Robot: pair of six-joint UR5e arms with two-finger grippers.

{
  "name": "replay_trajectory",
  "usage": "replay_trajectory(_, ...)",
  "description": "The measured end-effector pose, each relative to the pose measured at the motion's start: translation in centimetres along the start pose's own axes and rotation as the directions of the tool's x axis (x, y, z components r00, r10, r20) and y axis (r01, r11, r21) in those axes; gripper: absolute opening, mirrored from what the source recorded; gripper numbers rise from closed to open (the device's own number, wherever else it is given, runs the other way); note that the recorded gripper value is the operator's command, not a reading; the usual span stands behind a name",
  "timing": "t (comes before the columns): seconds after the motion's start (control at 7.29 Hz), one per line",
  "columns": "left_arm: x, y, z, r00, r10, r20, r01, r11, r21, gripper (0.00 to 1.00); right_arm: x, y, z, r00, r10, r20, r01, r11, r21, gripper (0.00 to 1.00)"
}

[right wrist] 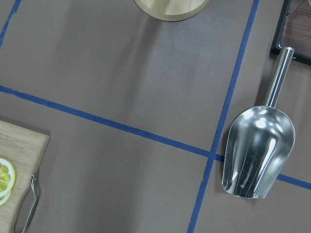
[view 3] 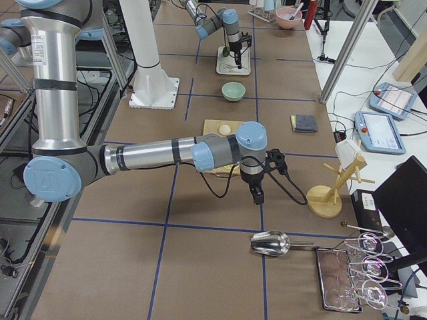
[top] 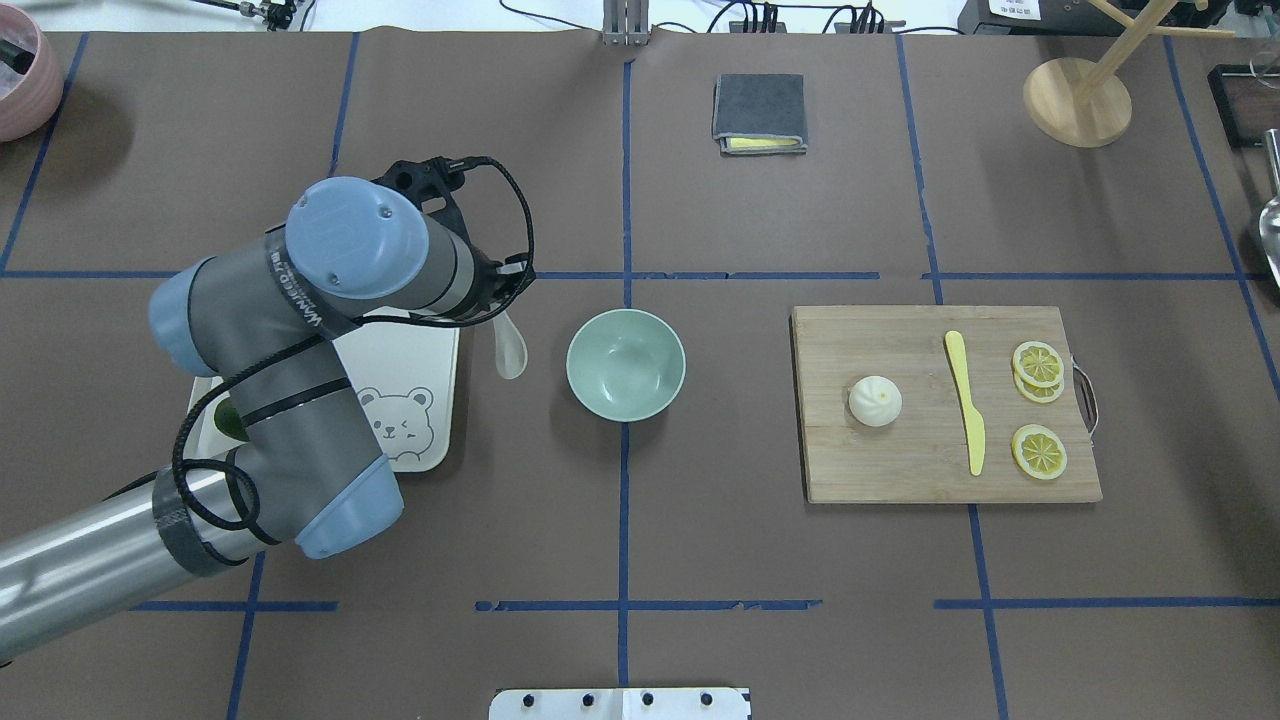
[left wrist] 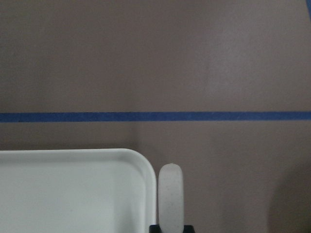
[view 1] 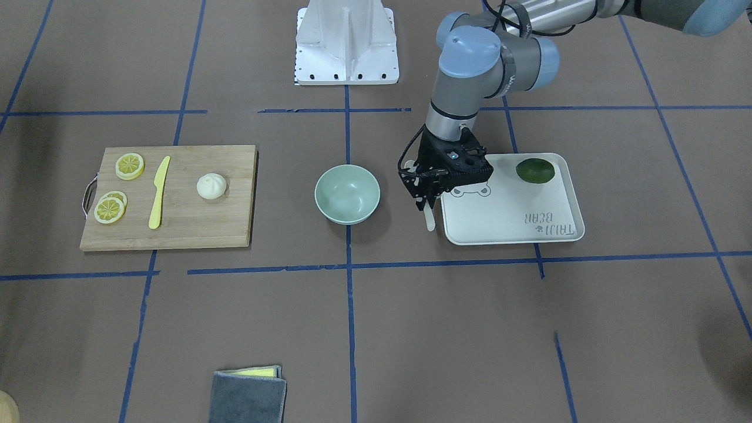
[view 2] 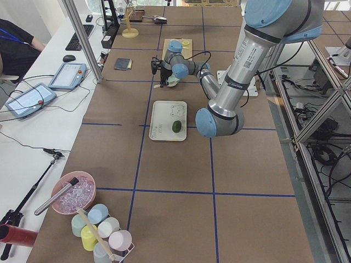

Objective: Put spoon and bun in bowl

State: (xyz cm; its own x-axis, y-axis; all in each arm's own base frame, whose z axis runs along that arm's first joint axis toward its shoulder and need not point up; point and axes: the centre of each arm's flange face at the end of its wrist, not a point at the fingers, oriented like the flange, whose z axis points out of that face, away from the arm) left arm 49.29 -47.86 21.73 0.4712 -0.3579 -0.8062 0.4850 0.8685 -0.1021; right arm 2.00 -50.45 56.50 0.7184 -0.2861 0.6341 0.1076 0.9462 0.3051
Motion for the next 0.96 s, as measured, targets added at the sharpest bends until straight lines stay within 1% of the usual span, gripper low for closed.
replay_trajectory(0.14,2.6,0.7,-0.3,0.993,-0.119,0.007,0.119,0.993,0.017,0.00,0.0,0.0,0.0,1.000,0.000,0.000,0.000,1.000,0.000,1.00)
replay_trajectory(0.27,5.3,2.5,0.3,0.983,-0.178,0.036,0.177,0.984,0.028,0.00,0.0,0.0,0.0,1.000,0.000,0.000,0.000,1.000,0.000,1.00)
replay_trajectory(0.41,7.5,4.6,1.3,0.977,-0.205,0.067,0.202,0.979,0.038,0.00,0.0,0.0,0.0,1.000,0.000,0.000,0.000,1.000,0.000,1.00)
replay_trajectory(0.55,8.3,6.6,2.4,0.974,-0.207,0.089,0.204,0.978,0.040,0.14,0.0,0.0,0.0,1.000,0.000,0.000,0.000,1.000,0.000,1.00)
replay_trajectory(0.69,8.6,8.2,3.1,0.975,-0.197,0.102,0.195,0.980,0.036,0.36,0.0,0.0,0.0,1.000,0.001,0.000,-0.001,1.000,0.000,1.00)
replay_trajectory(0.82,8.5,9.0,3.4,0.977,-0.184,0.110,0.181,0.983,0.034,0.99,0.0,0.0,0.0,1.000,0.001,0.000,-0.001,1.000,-0.001,1.00)
replay_trajectory(0.96,8.4,9.3,3.6,0.980,-0.161,0.113,0.159,0.987,0.031,1.00,0.0,0.0,0.1,1.000,0.001,0.000,-0.001,1.000,-0.001,1.00)
